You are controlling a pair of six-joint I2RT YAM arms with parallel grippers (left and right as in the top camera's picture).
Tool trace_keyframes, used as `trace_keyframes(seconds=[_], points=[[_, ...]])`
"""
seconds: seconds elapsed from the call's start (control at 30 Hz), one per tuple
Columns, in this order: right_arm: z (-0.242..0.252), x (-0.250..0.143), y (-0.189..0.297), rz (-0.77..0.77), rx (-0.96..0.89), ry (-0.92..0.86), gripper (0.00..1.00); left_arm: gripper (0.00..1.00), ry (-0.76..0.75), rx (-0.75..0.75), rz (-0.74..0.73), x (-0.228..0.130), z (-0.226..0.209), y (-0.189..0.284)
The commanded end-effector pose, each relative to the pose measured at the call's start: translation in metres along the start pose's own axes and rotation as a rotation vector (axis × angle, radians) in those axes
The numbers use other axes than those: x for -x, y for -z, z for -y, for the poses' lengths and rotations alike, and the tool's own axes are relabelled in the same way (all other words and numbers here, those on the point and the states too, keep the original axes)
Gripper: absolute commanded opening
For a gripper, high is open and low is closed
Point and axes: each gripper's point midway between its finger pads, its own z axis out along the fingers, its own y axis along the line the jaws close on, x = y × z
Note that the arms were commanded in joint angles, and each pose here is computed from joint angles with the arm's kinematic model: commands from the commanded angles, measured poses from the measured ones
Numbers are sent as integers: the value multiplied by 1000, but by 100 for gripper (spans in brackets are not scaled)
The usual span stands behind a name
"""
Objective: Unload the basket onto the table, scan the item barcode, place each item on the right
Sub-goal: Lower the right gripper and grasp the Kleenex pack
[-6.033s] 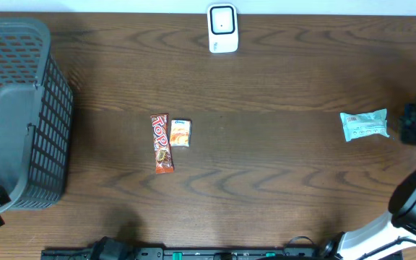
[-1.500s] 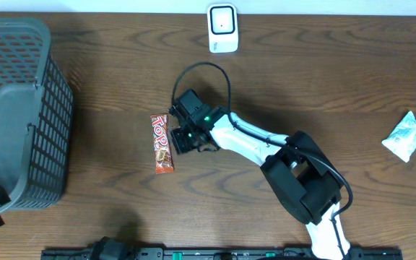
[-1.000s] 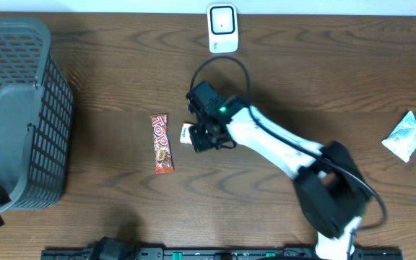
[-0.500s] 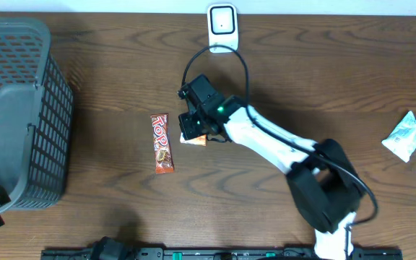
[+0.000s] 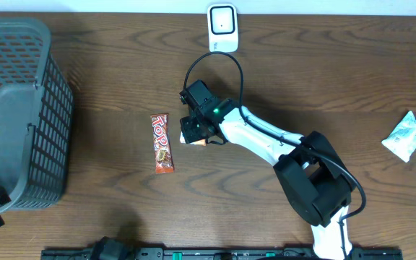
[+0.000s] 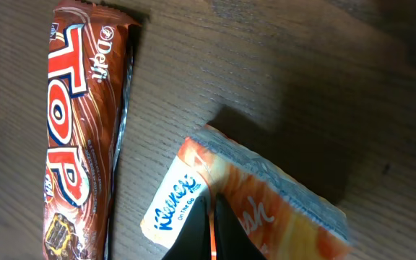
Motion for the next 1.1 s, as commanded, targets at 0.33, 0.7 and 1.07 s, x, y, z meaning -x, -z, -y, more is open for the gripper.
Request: trace_keyframes(seconds=[0.33,0.7,1.07], points=[[23,-4,31,-10,-139,-35,1,98,12,11,4,1,-3,2],[29,-3,27,2,-171,-66,1,98,12,11,4,1,-3,2],[31,-15,13,-45,-182,-62,1,98,12,11,4,1,-3,2]])
